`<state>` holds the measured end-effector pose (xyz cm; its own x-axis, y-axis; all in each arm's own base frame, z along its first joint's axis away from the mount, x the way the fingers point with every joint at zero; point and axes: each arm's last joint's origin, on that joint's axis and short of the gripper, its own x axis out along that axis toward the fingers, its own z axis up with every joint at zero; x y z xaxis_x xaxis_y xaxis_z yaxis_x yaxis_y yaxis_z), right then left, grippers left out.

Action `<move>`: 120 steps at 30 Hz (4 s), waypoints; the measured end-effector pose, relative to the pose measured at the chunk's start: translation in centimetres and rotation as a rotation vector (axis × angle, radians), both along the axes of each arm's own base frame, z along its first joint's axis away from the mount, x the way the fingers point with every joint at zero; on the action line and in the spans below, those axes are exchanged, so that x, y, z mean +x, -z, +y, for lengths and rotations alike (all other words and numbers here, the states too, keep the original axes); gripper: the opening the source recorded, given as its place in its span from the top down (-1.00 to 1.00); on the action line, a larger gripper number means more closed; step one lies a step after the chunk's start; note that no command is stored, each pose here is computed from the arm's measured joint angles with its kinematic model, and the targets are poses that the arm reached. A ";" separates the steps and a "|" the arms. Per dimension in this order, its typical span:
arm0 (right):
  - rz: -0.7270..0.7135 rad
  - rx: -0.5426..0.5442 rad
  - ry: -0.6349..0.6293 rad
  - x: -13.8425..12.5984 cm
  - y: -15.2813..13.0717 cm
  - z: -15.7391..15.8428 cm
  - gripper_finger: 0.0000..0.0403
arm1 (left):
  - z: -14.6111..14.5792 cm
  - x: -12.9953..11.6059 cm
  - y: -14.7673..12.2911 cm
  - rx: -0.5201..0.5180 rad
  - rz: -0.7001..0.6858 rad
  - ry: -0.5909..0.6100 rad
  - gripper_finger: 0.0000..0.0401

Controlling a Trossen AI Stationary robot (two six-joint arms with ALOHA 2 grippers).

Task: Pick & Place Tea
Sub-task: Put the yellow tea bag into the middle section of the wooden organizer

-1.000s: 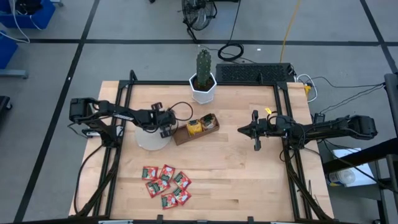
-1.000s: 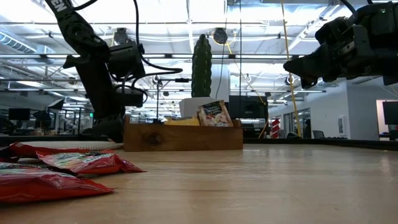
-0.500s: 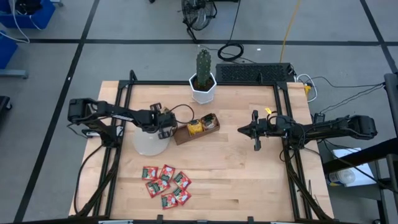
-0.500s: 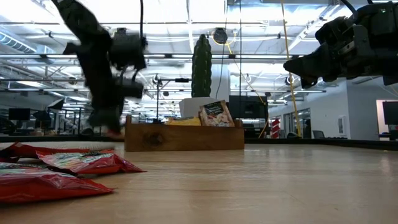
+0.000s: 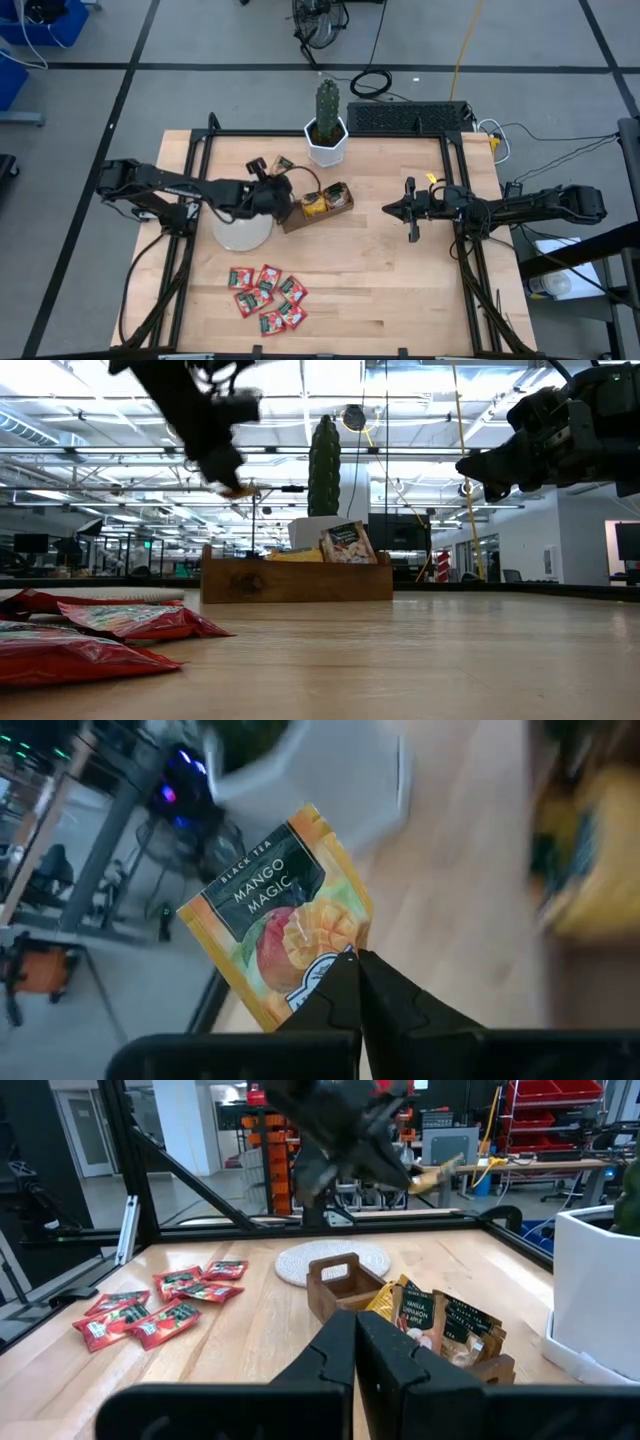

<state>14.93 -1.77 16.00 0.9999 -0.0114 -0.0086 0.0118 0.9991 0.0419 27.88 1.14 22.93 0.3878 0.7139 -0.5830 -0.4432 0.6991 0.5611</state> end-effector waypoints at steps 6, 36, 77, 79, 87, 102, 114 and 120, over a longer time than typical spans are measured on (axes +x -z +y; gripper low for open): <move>-0.005 -0.001 0.000 0.0 -0.1 0.0 1.00 | -4.5 3.6 -0.9 -0.008 -0.256 0.000 1.00; 0.001 0.000 0.000 0.0 0.0 0.0 1.00 | -5.0 10.0 8.3 -0.207 -0.247 -0.159 0.95; 0.000 0.000 0.000 0.0 0.0 0.0 1.00 | -4.4 9.4 4.0 -0.211 -0.177 0.041 -0.04; 0.001 0.000 0.000 0.0 0.0 0.0 1.00 | -4.0 9.4 4.0 -0.207 -0.171 0.033 -0.04; 0.000 0.000 0.000 0.0 0.0 0.0 1.00 | -3.1 8.6 2.9 -0.138 -0.047 0.102 -0.04; -0.002 0.000 0.000 0.0 0.0 0.0 1.00 | -0.4 9.2 6.8 -0.454 0.067 0.107 0.36; -0.001 0.000 0.000 0.0 0.0 0.0 1.00 | -1.1 8.6 5.0 -0.464 0.043 0.133 0.42; 0.000 0.000 0.000 0.0 0.0 0.0 1.00 | -1.2 8.1 3.8 -0.458 0.019 0.137 0.42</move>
<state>14.92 -1.77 16.00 0.9999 -0.0113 -0.0082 0.0116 0.9991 0.0417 36.02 -0.05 19.17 0.4466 0.3252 -0.8335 -0.3226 0.9275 0.1890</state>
